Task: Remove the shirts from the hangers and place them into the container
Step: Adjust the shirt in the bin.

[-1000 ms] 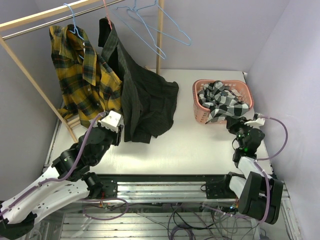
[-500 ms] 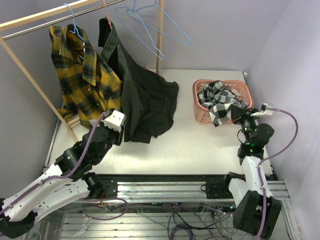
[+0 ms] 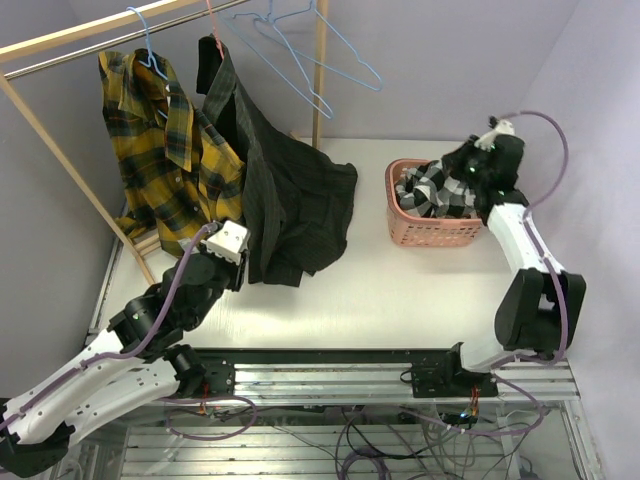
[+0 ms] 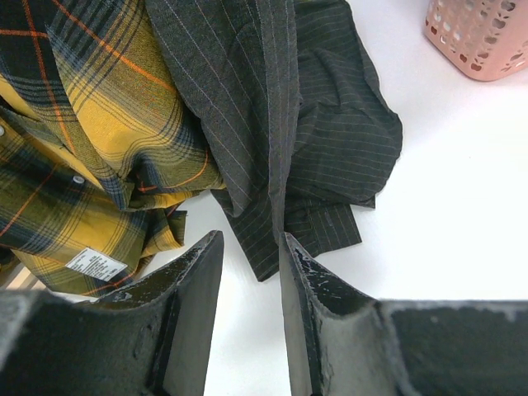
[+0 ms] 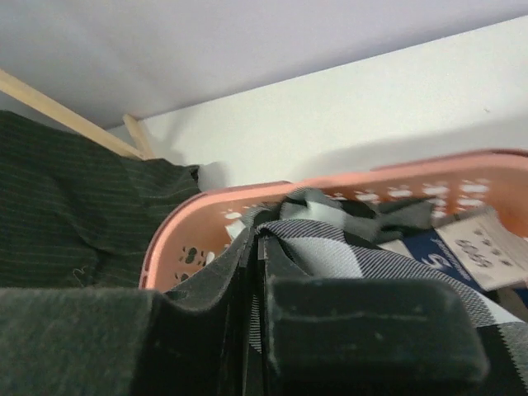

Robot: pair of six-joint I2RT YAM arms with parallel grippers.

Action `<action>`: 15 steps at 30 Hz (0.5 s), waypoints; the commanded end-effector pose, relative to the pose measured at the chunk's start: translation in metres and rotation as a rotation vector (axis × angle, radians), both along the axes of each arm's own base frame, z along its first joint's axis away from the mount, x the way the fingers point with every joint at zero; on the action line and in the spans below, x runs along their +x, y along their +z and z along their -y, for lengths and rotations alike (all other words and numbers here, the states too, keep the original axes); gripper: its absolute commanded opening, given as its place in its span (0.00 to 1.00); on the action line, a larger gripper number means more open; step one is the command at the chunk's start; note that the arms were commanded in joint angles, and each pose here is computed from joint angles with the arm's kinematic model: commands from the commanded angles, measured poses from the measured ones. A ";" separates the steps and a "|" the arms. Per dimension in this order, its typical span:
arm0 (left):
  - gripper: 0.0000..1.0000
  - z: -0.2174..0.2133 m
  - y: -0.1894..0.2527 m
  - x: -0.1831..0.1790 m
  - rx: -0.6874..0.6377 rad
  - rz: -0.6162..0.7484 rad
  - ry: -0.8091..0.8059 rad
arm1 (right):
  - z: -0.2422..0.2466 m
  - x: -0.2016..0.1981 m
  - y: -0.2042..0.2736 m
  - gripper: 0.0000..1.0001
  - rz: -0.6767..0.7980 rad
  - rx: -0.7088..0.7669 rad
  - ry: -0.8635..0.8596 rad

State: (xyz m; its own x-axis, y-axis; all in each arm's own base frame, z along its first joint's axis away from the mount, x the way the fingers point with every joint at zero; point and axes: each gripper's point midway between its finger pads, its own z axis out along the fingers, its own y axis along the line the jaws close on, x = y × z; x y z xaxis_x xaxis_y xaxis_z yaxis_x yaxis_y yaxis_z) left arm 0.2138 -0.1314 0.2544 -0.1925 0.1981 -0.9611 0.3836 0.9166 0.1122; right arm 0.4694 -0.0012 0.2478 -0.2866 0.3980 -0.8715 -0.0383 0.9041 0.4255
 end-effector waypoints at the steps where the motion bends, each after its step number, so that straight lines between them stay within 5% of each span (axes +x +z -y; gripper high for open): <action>1: 0.45 0.000 0.010 0.002 -0.019 0.023 0.011 | -0.013 0.004 -0.043 0.05 -0.252 -0.197 -0.034; 15: 0.45 -0.002 0.008 0.005 -0.003 0.022 0.034 | -0.015 -0.045 -0.222 0.05 -0.744 -0.353 -0.041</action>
